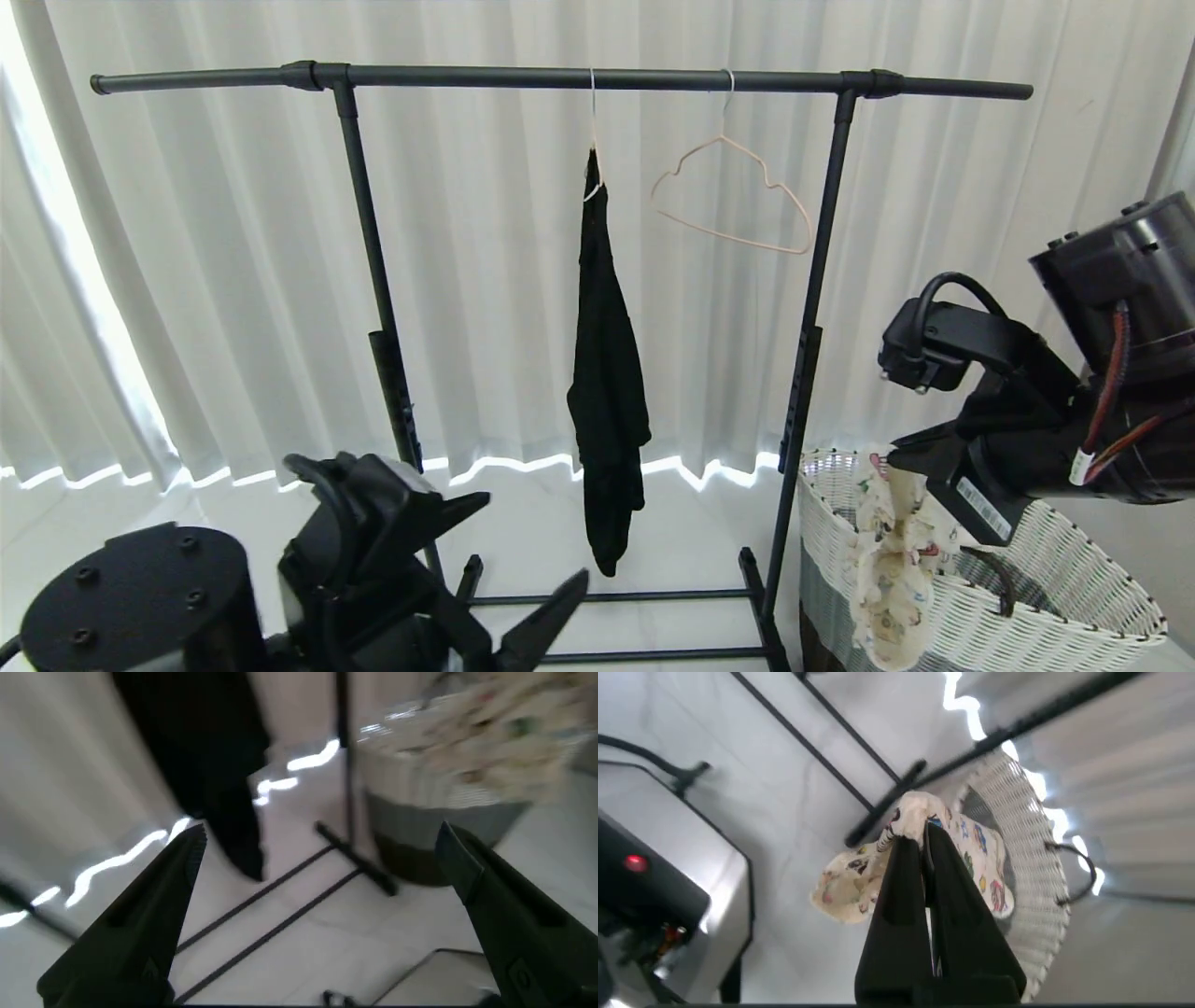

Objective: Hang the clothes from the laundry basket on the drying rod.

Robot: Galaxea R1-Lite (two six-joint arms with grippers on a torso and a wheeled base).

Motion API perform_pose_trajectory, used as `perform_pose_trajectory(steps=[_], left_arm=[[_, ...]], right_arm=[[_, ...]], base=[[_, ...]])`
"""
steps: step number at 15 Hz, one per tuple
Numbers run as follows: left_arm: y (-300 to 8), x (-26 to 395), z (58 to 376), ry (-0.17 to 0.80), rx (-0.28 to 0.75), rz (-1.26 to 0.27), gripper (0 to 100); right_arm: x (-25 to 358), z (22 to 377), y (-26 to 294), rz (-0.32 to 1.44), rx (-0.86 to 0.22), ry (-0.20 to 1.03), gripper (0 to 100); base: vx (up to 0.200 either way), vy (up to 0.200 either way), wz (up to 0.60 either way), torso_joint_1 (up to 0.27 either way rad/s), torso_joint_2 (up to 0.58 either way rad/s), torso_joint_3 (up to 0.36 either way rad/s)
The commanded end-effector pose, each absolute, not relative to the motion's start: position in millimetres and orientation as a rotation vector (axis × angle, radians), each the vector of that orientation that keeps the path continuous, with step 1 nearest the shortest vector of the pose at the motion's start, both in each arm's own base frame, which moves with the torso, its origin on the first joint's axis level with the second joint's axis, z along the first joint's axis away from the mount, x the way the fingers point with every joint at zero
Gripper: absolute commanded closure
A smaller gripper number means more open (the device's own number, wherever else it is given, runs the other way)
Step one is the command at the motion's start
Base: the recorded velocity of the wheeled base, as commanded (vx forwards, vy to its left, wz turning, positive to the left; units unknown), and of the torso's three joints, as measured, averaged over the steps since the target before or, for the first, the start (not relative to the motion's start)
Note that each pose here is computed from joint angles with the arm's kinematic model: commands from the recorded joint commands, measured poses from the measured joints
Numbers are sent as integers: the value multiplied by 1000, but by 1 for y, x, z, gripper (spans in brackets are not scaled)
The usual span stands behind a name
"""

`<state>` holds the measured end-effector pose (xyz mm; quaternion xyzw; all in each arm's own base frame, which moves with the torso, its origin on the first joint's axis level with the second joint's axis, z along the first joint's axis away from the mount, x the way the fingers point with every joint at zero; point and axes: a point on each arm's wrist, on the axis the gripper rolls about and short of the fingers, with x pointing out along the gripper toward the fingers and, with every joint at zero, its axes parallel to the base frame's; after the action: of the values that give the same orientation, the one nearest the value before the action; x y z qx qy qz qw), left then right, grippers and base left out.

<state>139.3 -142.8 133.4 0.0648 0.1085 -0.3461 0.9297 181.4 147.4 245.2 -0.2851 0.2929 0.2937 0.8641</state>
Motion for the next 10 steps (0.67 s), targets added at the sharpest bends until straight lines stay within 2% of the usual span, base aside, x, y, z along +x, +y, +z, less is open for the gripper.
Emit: perform_pose_trajectory(steps=[1, 2, 5, 8, 10], left_arm=[[-202, 137, 139, 255, 22, -899, 0], [-221, 135, 134, 293, -10, -936, 0], [-261, 147, 104, 401, -18, -949, 0], [-313, 175, 83, 411, -73, -918, 0], [-323, 184, 57, 458, -47, -886, 0]], right_arm=[[184, 247, 164, 664, -594, 604, 100], [182, 250, 167, 681, -586, 593, 100], [175, 253, 173, 709, -569, 580, 100], [168, 254, 180, 739, -552, 574, 100], [166, 256, 182, 748, -553, 568, 100]], base=[[0, 0, 0, 0, 0, 0], [0, 0, 0, 0, 0, 0], [0, 0, 0, 0, 0, 0], [0, 0, 0, 0, 0, 0], [0, 0, 0, 0, 0, 0]])
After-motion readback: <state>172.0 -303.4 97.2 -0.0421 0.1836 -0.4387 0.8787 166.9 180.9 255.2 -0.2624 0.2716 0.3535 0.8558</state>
